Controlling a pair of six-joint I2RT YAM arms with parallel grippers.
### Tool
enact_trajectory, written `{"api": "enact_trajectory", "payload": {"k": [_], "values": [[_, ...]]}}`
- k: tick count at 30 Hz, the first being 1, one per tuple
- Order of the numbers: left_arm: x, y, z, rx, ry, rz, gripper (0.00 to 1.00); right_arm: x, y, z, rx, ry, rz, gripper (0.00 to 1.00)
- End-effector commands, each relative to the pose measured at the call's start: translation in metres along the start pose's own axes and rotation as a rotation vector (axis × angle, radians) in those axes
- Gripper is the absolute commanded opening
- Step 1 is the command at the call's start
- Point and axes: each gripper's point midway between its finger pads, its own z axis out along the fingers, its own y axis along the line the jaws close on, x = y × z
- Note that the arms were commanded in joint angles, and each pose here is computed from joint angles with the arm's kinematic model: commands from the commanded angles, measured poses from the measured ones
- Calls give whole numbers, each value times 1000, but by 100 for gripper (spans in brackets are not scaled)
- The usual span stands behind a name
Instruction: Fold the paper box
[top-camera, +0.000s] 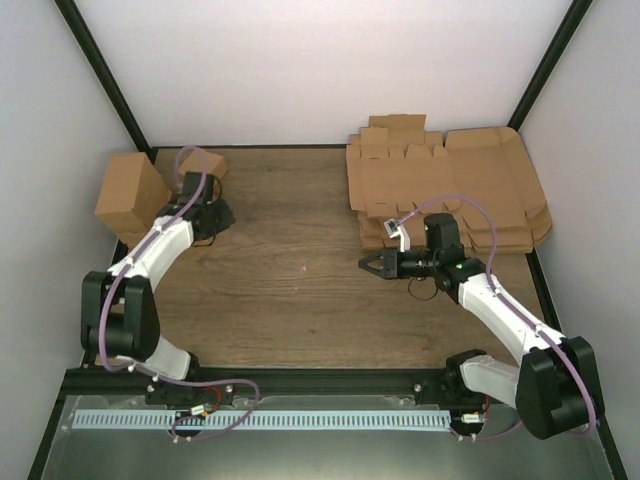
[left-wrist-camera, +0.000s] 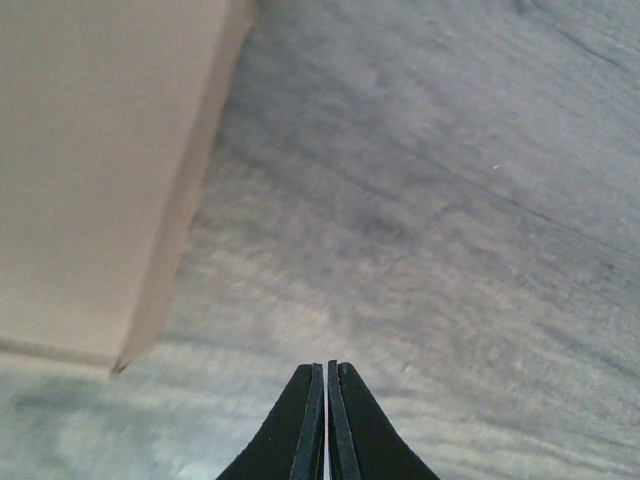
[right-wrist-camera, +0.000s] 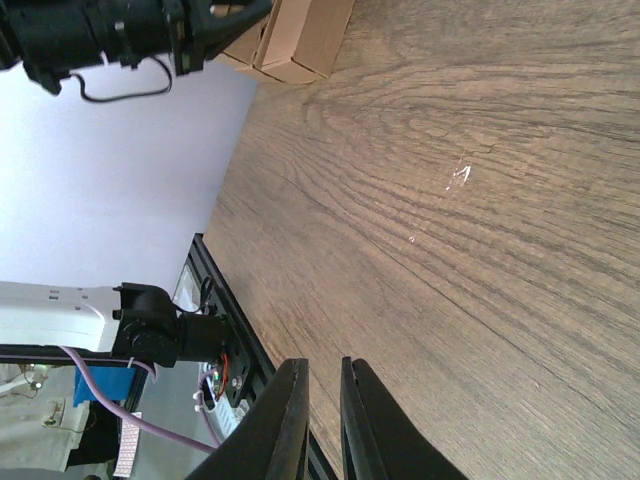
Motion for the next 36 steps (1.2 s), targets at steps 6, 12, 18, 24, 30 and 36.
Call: {"api": "enact_trajectory", "payload": {"k": [6, 12, 18, 24, 30, 36], "values": [[-15, -11, 71, -167, 78, 164, 4, -12, 11, -8, 10, -32, -40, 12], [-29, 2, 104, -294, 89, 223, 4, -11, 11, -10, 16, -46, -33, 12], [-38, 28, 115, -376, 99, 217, 4, -9, 10, -10, 10, -49, -25, 12], [-45, 50, 111, -429, 81, 194, 4, -7, 10, -8, 2, -43, -26, 12], [-50, 66, 106, -459, 77, 169, 4, -7, 11, -9, -3, -44, -31, 12], [-51, 70, 102, -466, 78, 179, 4, -6, 11, -9, -5, -43, -30, 12]]}}
